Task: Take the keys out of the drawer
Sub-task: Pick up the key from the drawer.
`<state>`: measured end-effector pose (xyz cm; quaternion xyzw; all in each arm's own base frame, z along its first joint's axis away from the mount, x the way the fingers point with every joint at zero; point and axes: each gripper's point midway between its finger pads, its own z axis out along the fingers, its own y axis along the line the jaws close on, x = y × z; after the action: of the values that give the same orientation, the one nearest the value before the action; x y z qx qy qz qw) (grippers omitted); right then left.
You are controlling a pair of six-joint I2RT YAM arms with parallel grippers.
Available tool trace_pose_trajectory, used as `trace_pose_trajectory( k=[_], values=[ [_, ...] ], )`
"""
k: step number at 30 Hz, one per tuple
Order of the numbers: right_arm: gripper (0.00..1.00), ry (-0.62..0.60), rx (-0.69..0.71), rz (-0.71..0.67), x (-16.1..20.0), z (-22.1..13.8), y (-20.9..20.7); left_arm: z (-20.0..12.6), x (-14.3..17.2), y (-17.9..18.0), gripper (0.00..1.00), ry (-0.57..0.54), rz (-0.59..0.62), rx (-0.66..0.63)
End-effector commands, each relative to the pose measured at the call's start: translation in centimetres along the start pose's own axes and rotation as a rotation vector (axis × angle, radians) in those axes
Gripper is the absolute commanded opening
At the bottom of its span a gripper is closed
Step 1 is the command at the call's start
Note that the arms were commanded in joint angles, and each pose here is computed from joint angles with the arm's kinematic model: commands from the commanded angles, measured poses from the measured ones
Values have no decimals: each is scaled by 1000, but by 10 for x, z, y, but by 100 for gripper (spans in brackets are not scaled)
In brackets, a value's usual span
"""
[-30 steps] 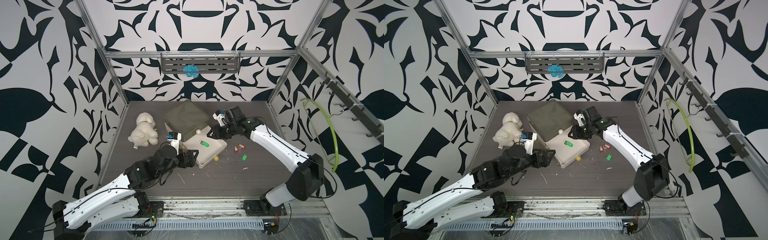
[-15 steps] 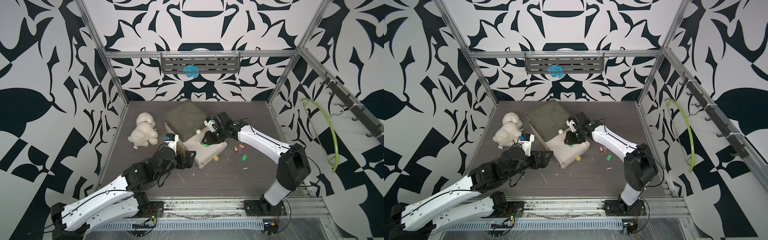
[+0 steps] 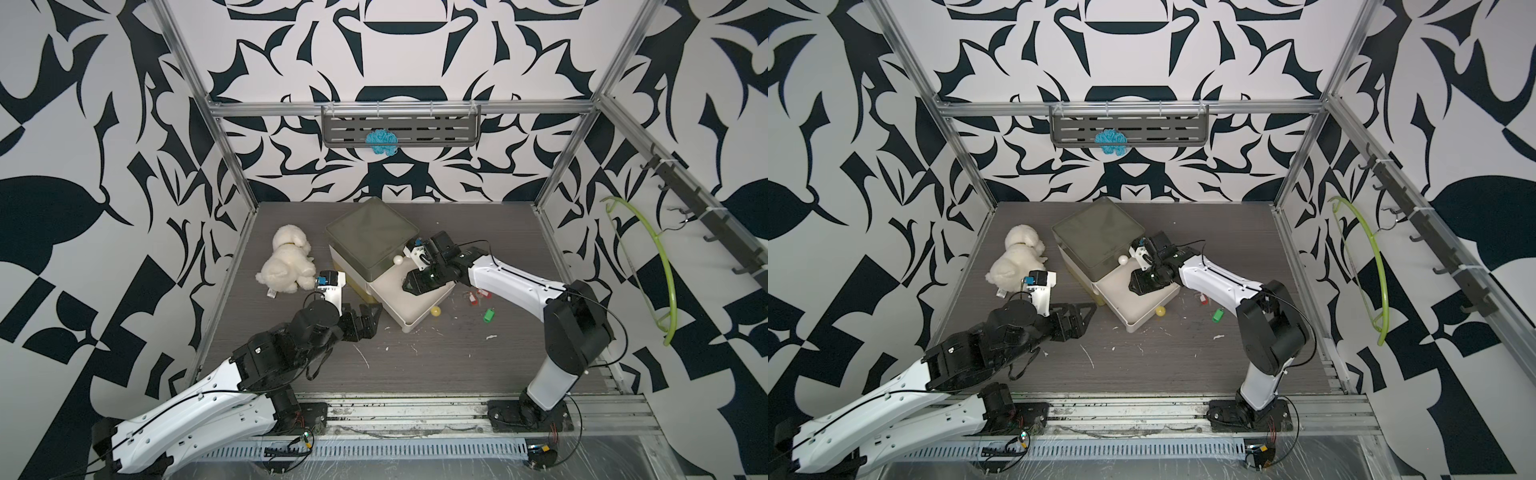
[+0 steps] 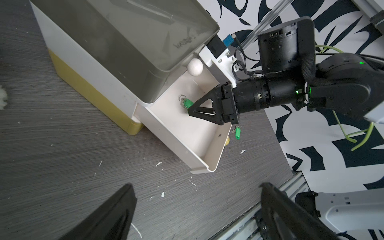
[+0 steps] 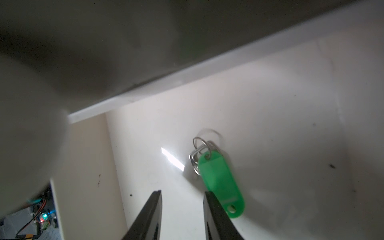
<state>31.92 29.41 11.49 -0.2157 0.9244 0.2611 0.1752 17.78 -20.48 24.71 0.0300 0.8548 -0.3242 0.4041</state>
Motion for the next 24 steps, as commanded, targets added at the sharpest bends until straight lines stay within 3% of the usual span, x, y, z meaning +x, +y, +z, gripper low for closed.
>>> trace_pose_trajectory(
  k=[1, 8, 16, 24],
  values=[
    [41, -146, -6, -88, -37, -5, 10, 1, 1, 7, 99, -3, 14, -27],
    [39, -239, 62, -12, -43, -26, 0, 0, -3, 6, 99, -17, 43, -31],
    [38, -201, 98, 370, -35, -61, -10, 7, -4, 5, 99, -12, 65, -44],
    [35, -62, 38, 753, -30, -47, -7, 16, -5, -4, 99, 27, 99, -44]
  ],
)
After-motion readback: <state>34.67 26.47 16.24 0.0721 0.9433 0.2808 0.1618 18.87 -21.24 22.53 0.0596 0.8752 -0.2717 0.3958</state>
